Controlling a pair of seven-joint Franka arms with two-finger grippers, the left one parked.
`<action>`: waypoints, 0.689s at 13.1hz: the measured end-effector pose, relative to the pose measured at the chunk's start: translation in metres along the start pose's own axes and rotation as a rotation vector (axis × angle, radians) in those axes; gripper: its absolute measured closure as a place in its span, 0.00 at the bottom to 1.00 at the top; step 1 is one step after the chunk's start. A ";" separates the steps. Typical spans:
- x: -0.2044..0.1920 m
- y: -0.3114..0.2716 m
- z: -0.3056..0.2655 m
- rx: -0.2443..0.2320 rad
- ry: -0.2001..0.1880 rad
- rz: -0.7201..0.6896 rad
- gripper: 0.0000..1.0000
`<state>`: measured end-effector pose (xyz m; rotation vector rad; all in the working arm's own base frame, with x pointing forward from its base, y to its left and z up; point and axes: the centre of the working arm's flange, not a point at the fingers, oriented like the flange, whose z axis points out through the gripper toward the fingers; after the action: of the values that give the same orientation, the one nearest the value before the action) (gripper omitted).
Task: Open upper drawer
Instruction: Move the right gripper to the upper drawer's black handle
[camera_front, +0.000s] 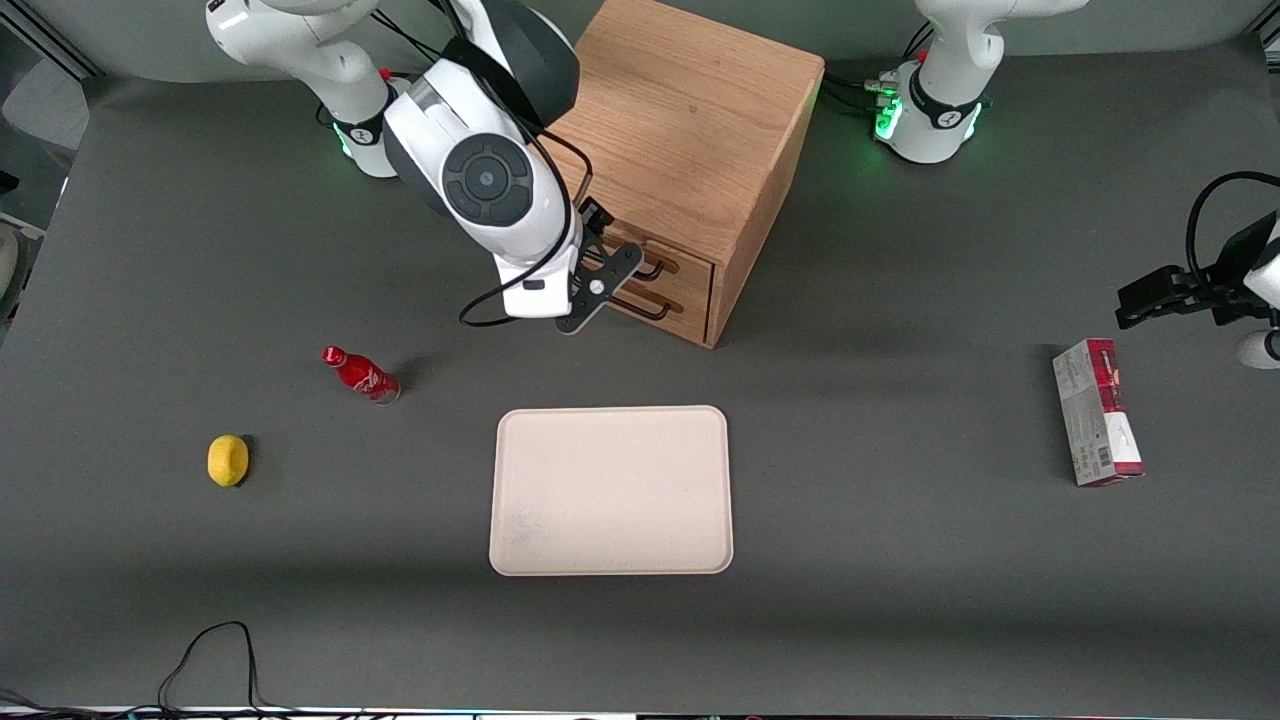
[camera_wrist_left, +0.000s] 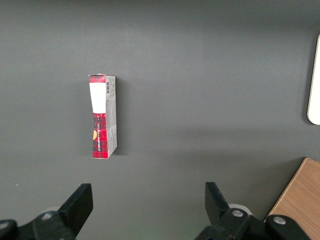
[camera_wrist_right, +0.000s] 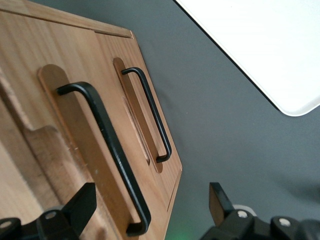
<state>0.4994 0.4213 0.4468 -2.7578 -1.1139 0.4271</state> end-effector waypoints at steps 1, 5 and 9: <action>0.001 0.001 0.006 0.001 -0.004 0.001 0.00; 0.002 0.003 0.017 0.002 -0.016 -0.016 0.00; 0.002 0.006 0.030 0.002 -0.023 -0.016 0.00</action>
<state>0.4955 0.4194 0.4166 -2.7466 -1.1398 0.4593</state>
